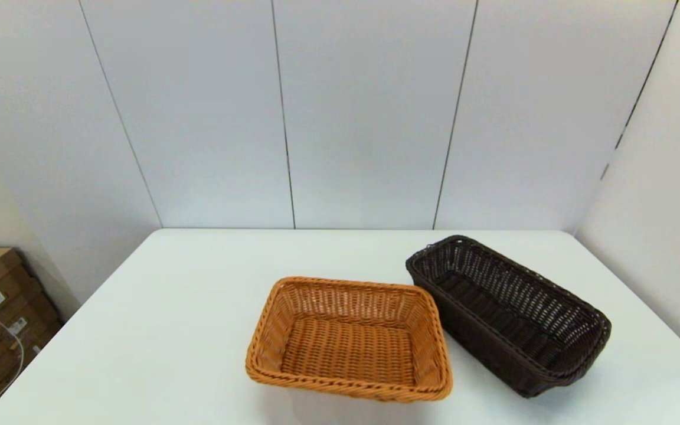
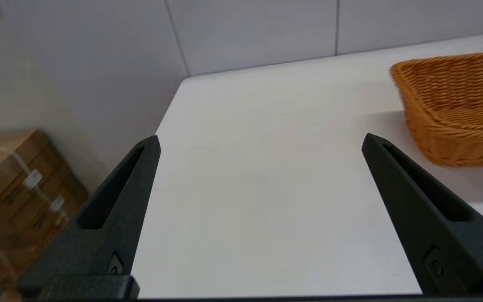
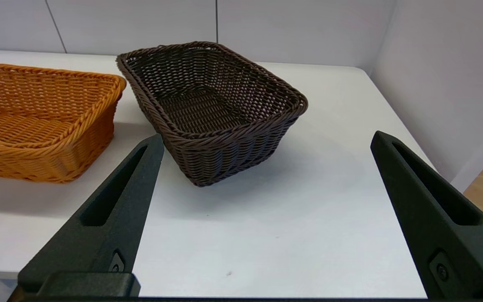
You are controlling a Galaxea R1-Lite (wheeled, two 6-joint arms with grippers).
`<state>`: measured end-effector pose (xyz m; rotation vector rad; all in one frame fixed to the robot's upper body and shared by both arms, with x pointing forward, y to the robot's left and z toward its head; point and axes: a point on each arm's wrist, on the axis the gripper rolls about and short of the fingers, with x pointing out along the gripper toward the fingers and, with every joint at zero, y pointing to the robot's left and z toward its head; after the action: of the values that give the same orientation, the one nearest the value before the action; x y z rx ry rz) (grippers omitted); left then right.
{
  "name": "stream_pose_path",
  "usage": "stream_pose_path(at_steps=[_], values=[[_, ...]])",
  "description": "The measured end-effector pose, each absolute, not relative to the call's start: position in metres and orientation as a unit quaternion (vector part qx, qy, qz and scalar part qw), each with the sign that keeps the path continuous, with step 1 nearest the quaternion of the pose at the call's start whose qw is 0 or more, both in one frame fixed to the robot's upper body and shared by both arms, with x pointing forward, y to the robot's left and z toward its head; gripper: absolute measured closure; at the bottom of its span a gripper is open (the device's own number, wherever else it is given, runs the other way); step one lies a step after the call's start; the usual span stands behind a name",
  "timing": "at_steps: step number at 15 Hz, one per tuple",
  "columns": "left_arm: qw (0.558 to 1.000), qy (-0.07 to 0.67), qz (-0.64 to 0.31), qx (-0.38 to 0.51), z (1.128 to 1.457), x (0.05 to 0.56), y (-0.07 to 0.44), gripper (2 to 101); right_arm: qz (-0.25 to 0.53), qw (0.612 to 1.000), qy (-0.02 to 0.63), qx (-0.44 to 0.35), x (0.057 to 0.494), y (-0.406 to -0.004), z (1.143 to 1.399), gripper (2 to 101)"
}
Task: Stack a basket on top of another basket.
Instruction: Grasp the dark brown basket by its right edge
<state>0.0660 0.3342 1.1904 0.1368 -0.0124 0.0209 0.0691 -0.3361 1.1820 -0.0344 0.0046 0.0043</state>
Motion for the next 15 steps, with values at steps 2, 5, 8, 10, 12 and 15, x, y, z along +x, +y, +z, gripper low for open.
stream_pose_path(at_steps=[2, 5, 8, 10, 12, 15], values=[[0.997, -0.028, 0.001, 0.066, 1.190, 0.068, 0.334, 5.4, 0.000, 1.000, 0.002, -0.020, 0.069, -0.336, 1.182, 4.3], [0.999, -0.011, -0.004, 0.051, 1.185, 0.069, 0.334, 5.4, -0.003, 0.999, -0.017, -0.027, 0.063, -0.336, 1.198, 4.3], [0.999, 0.008, -0.004, 0.031, 1.181, 0.069, 0.334, 5.4, -0.002, 0.999, -0.033, -0.028, 0.047, -0.336, 1.228, 4.3], [1.000, 0.007, -0.003, 0.022, 1.181, 0.069, 0.334, 5.4, -0.005, 0.999, -0.031, -0.027, 0.037, -0.336, 1.247, 4.3], [1.000, 0.005, -0.003, 0.010, 1.181, 0.069, 0.334, 5.4, -0.024, 0.999, -0.013, -0.025, 0.037, -0.337, 1.266, 4.3], [1.000, 0.005, -0.002, 0.006, 1.181, 0.069, 0.334, 5.4, -0.057, 0.997, 0.058, -0.011, 0.052, -0.336, 1.295, 4.3]])
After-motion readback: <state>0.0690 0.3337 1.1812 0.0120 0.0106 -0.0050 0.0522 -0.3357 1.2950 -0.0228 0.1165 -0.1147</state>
